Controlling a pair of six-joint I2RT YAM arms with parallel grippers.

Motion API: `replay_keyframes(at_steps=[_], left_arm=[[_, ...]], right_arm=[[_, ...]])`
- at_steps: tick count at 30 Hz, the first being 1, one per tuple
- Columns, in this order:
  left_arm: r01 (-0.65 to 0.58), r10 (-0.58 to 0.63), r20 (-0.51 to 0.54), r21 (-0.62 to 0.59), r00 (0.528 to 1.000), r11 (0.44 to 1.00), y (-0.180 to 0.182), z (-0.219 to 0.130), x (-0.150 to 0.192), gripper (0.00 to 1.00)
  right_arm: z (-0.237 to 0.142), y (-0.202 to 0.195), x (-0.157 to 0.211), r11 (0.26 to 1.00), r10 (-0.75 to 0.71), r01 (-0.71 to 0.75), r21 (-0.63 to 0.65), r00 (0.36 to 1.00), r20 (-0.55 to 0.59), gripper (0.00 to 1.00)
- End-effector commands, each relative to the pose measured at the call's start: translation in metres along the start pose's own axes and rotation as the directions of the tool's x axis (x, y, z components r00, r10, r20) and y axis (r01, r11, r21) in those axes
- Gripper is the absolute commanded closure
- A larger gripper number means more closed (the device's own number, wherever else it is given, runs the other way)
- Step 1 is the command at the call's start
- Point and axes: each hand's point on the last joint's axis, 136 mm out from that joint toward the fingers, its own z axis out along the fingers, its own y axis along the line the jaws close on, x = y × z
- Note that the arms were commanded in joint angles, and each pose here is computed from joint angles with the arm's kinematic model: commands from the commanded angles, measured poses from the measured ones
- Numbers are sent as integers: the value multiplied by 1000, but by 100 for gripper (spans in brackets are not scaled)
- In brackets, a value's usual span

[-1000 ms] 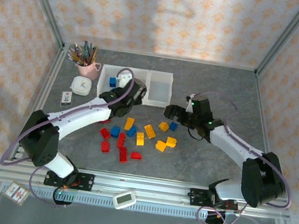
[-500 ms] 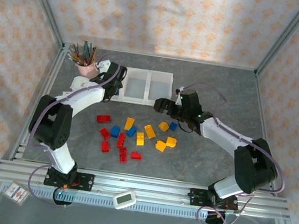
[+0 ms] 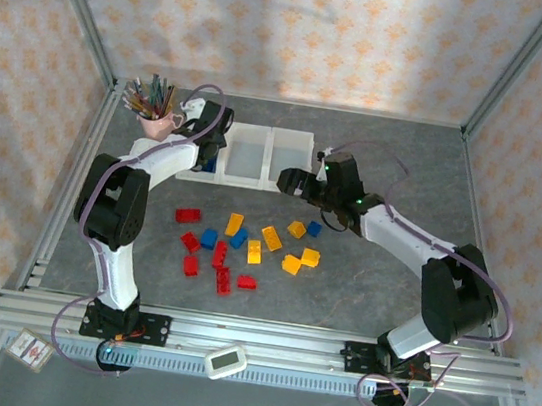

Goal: Sort the legos into containers by color
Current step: Place the lego in the container, then pick up the lego from the center of the table.

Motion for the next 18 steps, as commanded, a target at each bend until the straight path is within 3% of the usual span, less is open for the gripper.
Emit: replay_keyframes(at_steps=[1,5,11,18], left_arm=[[-9,9,28,-7,1000,1000,1,-8,-17,37],[-9,9,0,15,1000,1000,0,-18,-19,36],[-7,13,-38,159,999,987,-17,-52,-9,33],[-64,93,-78,312,993,948,-52,-105,36,33]], right_arm=[[-6,1,-13,1000,-17,16,14,999,27,0],[-14,-7,-19,1000,3,-4,22,999,45,0],[-32,-33,-19,997,38,-42,61,997,74,0],[-57,-65,-12,987,88,-100,123,991,104,0]])
